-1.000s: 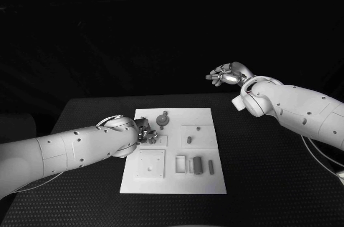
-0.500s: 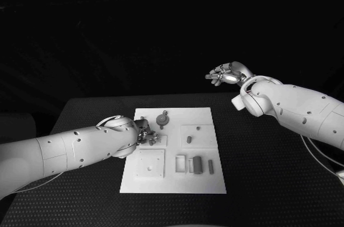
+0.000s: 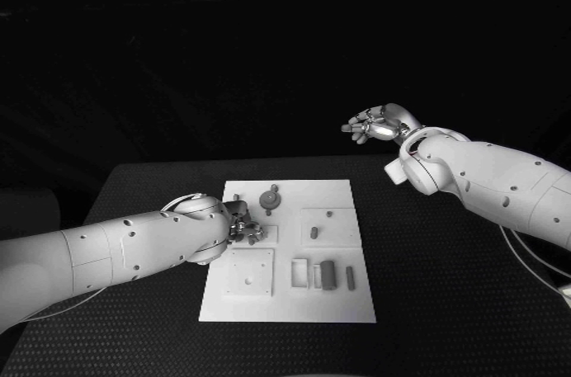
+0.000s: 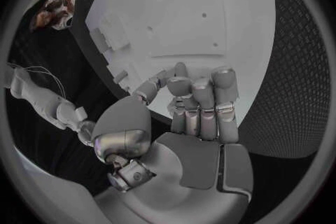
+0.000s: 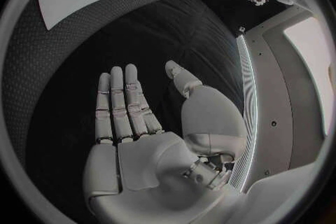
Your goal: Assemble the parts on the task board
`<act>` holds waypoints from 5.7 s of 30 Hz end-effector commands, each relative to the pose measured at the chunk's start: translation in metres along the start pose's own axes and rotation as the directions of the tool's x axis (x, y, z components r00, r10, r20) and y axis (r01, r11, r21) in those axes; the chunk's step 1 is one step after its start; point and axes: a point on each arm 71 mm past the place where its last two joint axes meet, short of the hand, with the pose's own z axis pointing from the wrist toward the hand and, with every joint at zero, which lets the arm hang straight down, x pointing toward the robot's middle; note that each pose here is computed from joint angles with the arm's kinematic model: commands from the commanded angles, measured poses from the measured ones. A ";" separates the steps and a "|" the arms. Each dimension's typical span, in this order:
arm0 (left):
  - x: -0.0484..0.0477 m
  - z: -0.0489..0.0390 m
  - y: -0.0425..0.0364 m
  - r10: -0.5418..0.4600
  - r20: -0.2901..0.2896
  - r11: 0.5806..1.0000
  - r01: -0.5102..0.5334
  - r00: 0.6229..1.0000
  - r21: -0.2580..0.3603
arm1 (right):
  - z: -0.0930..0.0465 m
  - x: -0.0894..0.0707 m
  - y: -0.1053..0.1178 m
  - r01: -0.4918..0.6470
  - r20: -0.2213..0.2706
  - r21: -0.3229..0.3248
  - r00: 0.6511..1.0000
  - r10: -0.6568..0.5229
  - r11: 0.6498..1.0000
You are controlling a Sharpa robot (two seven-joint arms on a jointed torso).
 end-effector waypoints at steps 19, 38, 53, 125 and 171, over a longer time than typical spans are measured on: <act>0.0051 0.0001 0.0051 -0.051 -0.039 0.999 0.052 0.998 0.006 | 0.000 0.002 0.000 -0.005 -0.016 -0.006 1.000 0.005 1.000; -0.0106 0.0049 0.0051 -0.084 -0.047 0.996 0.083 0.995 -0.015 | 0.001 0.004 0.000 -0.006 -0.019 -0.006 1.000 0.006 1.000; -0.0122 0.0095 0.0040 -0.042 -0.098 0.999 0.039 0.994 -0.028 | 0.001 0.005 -0.001 -0.006 -0.023 -0.004 1.000 0.006 1.000; -0.0126 0.0123 -0.0076 0.141 -0.067 0.990 -0.142 0.988 -0.005 | 0.001 0.007 -0.001 -0.008 -0.027 -0.004 1.000 0.007 1.000; -0.0095 0.0148 -0.0017 0.137 -0.134 0.988 -0.145 0.981 -0.053 | 0.001 0.007 -0.001 -0.015 -0.026 -0.001 1.000 0.015 1.000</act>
